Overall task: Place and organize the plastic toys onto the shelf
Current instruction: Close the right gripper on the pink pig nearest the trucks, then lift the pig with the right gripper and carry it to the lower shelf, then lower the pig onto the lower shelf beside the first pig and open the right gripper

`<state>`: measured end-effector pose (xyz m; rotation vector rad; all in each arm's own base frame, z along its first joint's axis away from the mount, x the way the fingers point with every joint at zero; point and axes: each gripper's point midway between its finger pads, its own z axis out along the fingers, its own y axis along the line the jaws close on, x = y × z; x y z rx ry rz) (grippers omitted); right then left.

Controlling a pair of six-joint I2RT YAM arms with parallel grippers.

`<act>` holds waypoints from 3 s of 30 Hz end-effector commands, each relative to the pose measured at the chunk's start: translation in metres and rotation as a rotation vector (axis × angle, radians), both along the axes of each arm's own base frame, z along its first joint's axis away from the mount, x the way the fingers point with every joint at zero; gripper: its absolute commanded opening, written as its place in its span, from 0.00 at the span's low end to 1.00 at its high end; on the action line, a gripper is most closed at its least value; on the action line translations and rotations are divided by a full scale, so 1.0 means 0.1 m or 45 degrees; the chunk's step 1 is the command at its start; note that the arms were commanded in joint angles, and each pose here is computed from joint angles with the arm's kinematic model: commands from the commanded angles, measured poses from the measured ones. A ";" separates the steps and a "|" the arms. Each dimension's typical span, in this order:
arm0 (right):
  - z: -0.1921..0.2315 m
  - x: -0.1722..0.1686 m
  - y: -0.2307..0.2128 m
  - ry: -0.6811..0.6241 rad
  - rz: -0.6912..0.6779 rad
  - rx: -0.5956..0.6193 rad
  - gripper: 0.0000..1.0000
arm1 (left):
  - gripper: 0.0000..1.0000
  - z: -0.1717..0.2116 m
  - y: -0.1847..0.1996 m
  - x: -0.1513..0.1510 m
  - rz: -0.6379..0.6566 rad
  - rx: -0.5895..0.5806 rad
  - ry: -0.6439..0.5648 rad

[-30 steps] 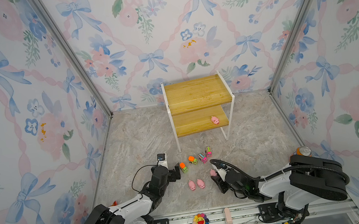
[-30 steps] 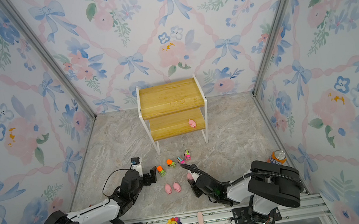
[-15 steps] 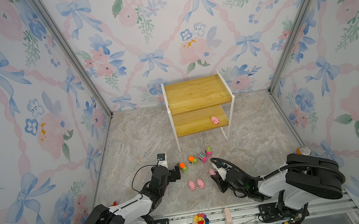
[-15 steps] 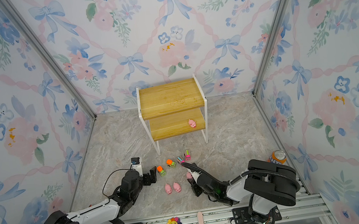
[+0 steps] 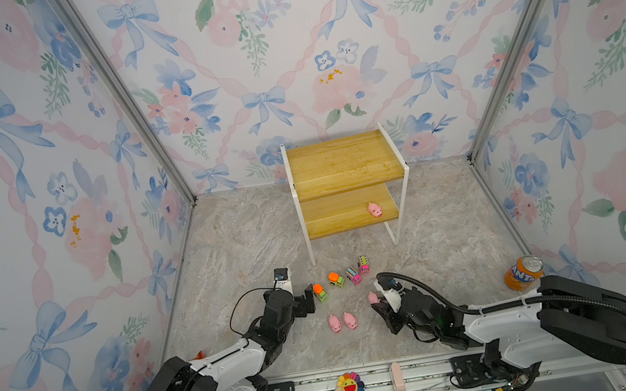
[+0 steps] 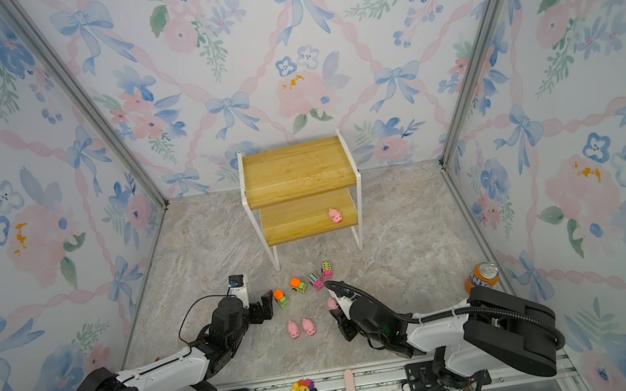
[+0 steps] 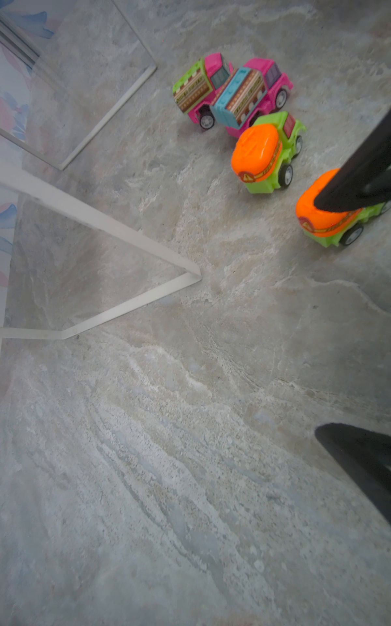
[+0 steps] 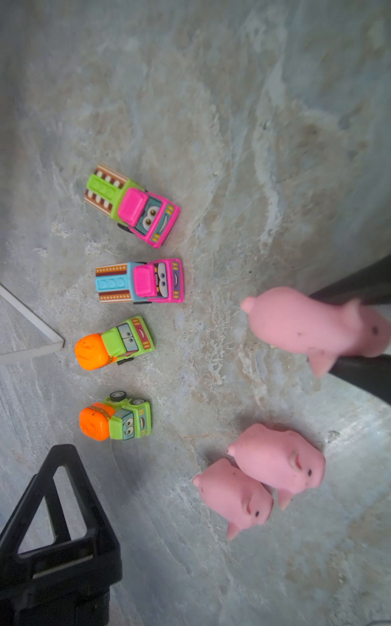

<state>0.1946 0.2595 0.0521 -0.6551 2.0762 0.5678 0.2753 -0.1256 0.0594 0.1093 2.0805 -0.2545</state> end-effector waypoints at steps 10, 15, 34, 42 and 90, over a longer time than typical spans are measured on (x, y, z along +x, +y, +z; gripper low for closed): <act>1.13 0.43 -0.02 -0.189 0.004 0.144 0.24 | 0.98 0.01 -0.03 0.02 0.005 -0.014 0.002; 1.53 0.71 0.03 -0.256 0.004 0.131 0.25 | 0.98 0.02 -0.02 0.03 0.009 -0.013 0.001; 1.88 1.49 0.11 -0.376 -0.226 0.187 0.25 | 0.98 -0.01 -0.04 0.06 0.010 0.005 0.015; 1.87 1.57 0.14 -0.384 -0.296 0.190 0.26 | 0.98 0.00 -0.05 0.08 0.004 0.010 0.012; 1.53 2.05 0.25 -0.362 -0.426 0.148 0.27 | 0.98 0.01 -0.06 0.09 -0.006 0.007 0.014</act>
